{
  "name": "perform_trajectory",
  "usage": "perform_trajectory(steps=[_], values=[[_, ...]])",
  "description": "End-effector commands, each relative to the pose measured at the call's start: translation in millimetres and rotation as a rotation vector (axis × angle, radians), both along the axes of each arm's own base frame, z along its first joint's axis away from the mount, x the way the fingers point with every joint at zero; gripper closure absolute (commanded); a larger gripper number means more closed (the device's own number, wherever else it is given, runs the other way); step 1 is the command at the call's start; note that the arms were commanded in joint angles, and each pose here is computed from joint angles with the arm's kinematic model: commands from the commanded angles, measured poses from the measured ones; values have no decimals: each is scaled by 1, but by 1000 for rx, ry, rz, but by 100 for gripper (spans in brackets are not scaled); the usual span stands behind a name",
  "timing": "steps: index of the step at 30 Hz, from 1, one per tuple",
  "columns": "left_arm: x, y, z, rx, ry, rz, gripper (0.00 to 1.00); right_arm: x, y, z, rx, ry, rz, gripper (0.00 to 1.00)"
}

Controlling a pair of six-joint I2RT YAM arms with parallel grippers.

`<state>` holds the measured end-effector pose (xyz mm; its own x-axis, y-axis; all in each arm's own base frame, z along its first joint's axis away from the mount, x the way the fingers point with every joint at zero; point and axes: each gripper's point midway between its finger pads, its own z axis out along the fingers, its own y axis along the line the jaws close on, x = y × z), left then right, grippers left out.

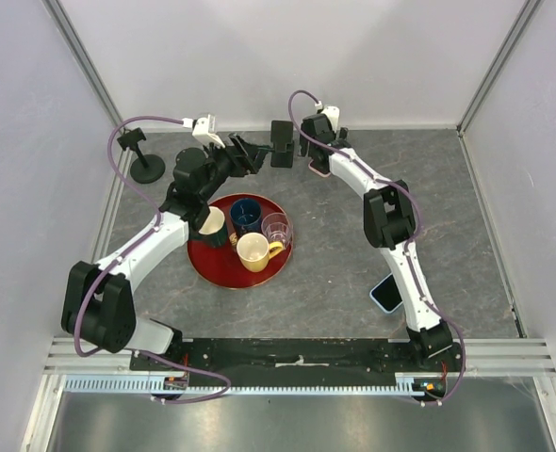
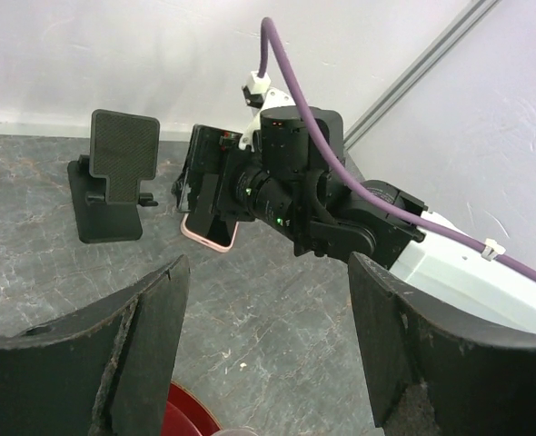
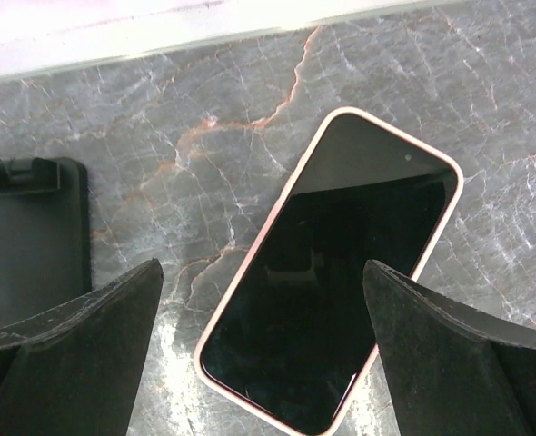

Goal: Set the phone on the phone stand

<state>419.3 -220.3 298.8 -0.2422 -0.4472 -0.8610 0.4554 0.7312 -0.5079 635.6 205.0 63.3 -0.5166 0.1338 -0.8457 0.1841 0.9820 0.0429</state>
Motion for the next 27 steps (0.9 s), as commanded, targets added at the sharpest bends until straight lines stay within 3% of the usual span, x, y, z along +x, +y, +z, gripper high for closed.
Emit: perform_trajectory(steps=[1, 14, 27], values=[[3, -5, 25, -17, -77, -16, 23, -3, -3, 5, -56, 18, -21, 2], [5, -6, 22, -12, -71, -18, 23, -29, -21, -29, -109, 170, -65, 2], [6, -4, 22, -5, -74, -8, 23, -58, -47, -1, -13, 230, -59, 2]])
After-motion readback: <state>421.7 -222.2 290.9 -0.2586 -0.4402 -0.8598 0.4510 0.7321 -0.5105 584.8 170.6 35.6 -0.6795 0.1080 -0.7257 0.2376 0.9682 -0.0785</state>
